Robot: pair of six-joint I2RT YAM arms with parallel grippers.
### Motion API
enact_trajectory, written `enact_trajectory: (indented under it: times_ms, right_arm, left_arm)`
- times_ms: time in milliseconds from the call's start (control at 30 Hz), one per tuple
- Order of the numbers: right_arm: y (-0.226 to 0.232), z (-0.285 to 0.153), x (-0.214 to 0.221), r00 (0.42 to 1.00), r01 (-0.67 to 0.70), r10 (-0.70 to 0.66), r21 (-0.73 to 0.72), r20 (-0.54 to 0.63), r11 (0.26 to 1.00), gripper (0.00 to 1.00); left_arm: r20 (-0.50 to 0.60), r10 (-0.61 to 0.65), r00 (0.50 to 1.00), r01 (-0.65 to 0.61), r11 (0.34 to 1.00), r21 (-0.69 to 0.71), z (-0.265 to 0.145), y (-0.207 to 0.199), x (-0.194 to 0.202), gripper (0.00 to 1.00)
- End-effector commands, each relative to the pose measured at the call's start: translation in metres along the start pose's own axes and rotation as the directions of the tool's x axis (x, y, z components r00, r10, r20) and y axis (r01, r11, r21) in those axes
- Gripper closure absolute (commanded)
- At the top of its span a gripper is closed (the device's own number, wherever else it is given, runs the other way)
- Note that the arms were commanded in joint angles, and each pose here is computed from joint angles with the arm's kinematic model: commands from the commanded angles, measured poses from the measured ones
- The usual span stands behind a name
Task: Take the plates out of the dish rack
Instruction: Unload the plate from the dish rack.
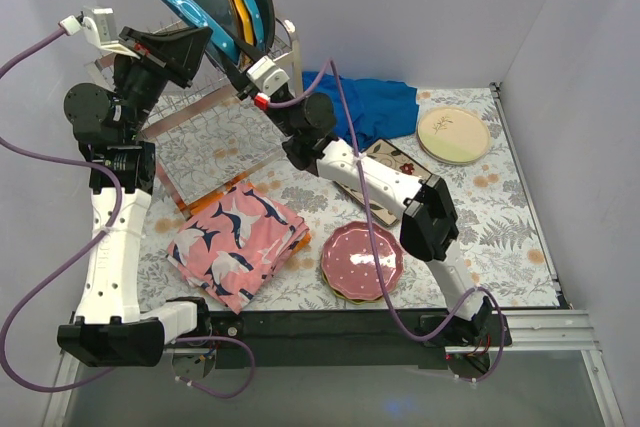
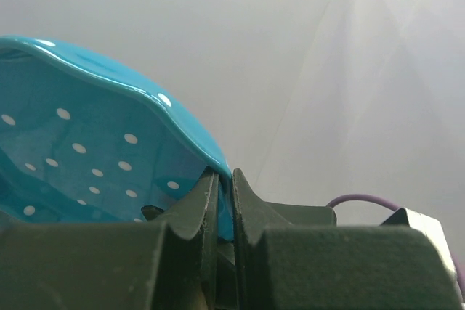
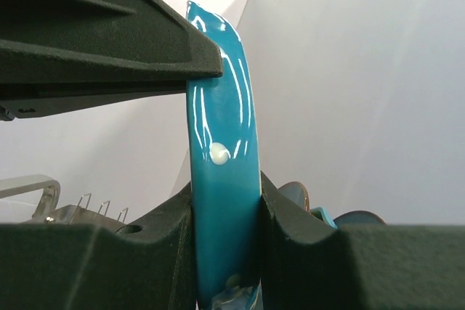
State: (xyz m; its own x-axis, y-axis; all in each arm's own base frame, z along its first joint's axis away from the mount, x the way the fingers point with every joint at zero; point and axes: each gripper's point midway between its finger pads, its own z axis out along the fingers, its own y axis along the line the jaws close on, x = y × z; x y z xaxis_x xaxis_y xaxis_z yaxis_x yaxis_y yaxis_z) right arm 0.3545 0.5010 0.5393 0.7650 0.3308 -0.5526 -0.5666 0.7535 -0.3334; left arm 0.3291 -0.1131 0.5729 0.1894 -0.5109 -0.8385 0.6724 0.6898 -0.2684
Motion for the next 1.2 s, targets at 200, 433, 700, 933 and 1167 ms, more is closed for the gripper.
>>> enact_trajectory:
  times_ms: [200,433,700,933,1167]
  right_arm:
    - [-0.076,-0.002,-0.143,0.961,0.013,-0.062,0.18,0.271,0.984,0.99]
    - [-0.085,-0.016,-0.152,0.961,0.048,-0.103,0.214,0.256,0.976,0.99]
    - [-0.093,-0.037,-0.153,0.966,0.14,-0.183,0.227,0.181,0.964,0.99]
    - [-0.098,-0.055,-0.156,0.959,0.213,-0.249,0.239,0.133,0.947,0.99]
    - [-0.108,-0.076,-0.153,0.952,0.276,-0.301,0.266,0.06,0.924,0.99]
  left_arm:
    - [-0.057,-0.012,0.998,0.027,0.961,0.275,-0.02,-0.073,-0.006,1.0]
    - [-0.094,-0.048,0.994,0.076,0.942,0.328,-0.02,-0.078,0.001,1.0]
    - [-0.136,-0.063,0.989,0.114,0.903,0.415,-0.027,-0.086,0.021,1.0]
    - [-0.164,-0.082,0.983,0.148,0.883,0.445,-0.026,-0.09,0.04,1.0]
    - [-0.194,-0.09,0.977,0.177,0.852,0.493,-0.017,-0.111,0.065,1.0]
